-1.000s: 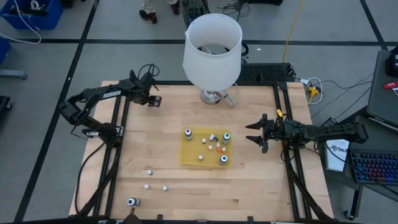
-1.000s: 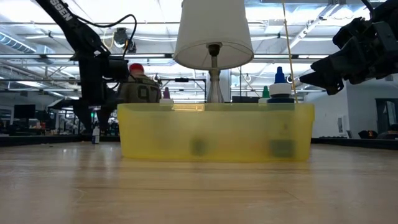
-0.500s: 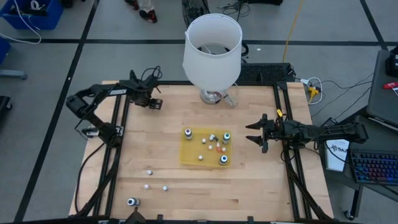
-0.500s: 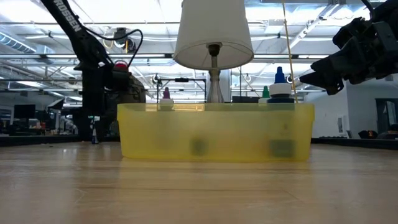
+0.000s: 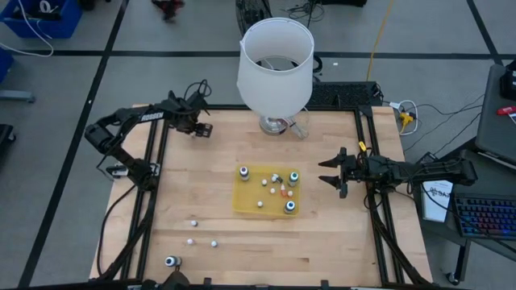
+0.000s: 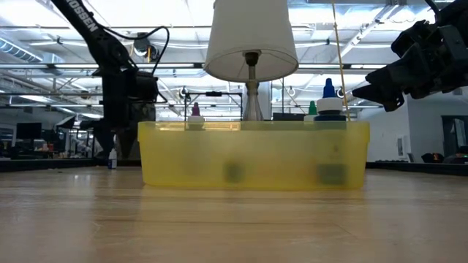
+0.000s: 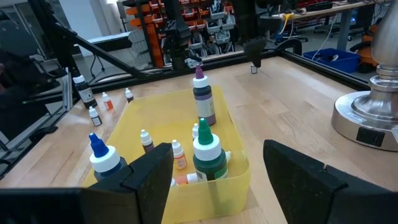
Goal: Pick & Place food coloring
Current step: Put the black food coloring bottle into the yellow bin
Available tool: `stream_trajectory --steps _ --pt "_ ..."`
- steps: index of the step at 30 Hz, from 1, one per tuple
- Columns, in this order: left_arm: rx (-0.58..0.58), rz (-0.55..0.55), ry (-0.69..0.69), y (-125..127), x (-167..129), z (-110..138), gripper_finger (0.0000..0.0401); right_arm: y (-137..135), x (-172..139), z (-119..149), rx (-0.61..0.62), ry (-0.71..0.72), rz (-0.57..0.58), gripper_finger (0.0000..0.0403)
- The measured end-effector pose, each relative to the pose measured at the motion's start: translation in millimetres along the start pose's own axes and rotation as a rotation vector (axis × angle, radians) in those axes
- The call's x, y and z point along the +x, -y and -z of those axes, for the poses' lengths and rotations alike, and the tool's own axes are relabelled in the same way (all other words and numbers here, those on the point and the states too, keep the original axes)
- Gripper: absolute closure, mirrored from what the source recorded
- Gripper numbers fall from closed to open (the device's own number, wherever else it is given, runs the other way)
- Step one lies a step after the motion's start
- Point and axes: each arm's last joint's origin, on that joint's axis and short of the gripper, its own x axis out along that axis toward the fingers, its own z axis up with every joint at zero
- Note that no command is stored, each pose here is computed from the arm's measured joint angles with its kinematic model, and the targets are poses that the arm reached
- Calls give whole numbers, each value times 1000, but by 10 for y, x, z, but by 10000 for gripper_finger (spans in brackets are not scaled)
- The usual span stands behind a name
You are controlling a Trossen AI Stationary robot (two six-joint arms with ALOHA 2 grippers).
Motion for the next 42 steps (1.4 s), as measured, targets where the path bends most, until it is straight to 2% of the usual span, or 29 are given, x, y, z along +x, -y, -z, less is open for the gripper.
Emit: stream_trajectory --steps 10,21,36,42 --pt "4 -26 -61 -23 -12 50 185 0 0 0 0 0 0 165" --pt "4 -26 -61 -23 -12 50 190 0 0 0 0 0 0 165" --pt "15 -32 -56 -22 -15 46 339 0 0 0 0 0 0 165" --pt "93 17 -79 5 -21 61 345 0 0 0 0 0 0 165"
